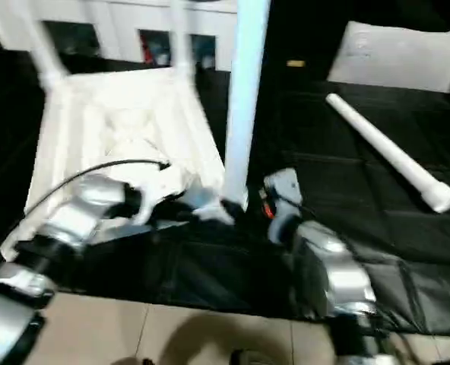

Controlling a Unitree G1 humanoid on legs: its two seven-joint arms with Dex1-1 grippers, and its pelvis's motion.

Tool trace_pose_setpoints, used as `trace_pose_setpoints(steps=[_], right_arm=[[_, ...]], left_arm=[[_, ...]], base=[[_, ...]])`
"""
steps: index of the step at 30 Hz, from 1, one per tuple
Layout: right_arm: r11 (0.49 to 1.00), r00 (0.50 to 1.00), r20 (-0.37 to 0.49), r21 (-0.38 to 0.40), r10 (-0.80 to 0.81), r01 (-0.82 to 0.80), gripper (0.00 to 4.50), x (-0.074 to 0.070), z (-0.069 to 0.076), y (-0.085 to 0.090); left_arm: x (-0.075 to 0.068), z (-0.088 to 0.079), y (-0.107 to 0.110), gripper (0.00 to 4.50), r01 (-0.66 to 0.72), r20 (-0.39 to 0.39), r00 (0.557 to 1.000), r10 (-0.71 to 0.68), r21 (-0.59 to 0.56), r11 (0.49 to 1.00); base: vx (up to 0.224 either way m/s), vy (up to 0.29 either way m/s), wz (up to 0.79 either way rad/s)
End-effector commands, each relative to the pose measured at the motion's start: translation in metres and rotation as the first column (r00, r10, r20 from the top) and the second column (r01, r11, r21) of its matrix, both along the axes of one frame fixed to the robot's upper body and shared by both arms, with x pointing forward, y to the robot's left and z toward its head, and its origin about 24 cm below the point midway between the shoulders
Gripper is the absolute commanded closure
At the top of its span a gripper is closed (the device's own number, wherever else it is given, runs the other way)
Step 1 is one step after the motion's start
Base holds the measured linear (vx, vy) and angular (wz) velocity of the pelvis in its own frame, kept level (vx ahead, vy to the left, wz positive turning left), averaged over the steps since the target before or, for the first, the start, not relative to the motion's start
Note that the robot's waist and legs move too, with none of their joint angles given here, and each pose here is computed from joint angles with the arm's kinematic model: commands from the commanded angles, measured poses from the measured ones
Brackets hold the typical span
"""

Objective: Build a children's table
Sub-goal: Rotate leg to tighten

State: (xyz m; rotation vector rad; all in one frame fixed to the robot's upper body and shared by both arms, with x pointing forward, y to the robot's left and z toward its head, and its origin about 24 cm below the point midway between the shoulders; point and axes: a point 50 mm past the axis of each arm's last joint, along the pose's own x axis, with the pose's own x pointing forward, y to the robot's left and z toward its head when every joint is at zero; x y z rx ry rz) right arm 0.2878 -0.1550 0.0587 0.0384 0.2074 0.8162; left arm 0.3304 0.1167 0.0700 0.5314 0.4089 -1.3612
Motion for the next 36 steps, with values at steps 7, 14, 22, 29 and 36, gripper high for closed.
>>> trace_pose_setpoints(steps=[7,14,22,29,36], right_arm=[[0.948,0.954,0.026,-0.129,0.298,-0.292,0.05,-0.012,0.017,-0.020],[0.866,0.884,-0.013,-0.192,0.468,-0.461,0.05,-0.014,0.014,-0.014],[0.821,0.838,-0.039,-0.180,0.544,-0.542,0.31,-0.013,0.014,-0.009],[0.790,0.807,-0.074,-0.173,0.586,-0.589,0.89,-0.013,0.011,-0.009],[0.774,0.792,-0.089,-0.169,0.605,-0.610,1.54,-0.015,0.010,-0.010]], left_arm=[[-0.012,0.001,-0.003,4.50,0.272,-0.092,0.959,-0.268,0.035,0.962],[-0.016,0.001,-0.007,4.50,0.396,-0.118,0.914,-0.388,0.054,0.917],[-0.016,0.002,-0.007,4.50,0.432,-0.124,0.898,-0.422,0.068,0.899],[-0.013,0.003,-0.005,4.50,0.435,-0.116,0.897,-0.425,0.080,0.897],[-0.013,0.001,-0.001,4.50,0.433,-0.124,0.898,-0.421,0.090,0.897]], base=[[0.000,0.000,0.00],[0.000,0.000,0.00],[0.000,0.000,0.00],[0.000,0.000,0.00],[0.000,0.000,0.00]])
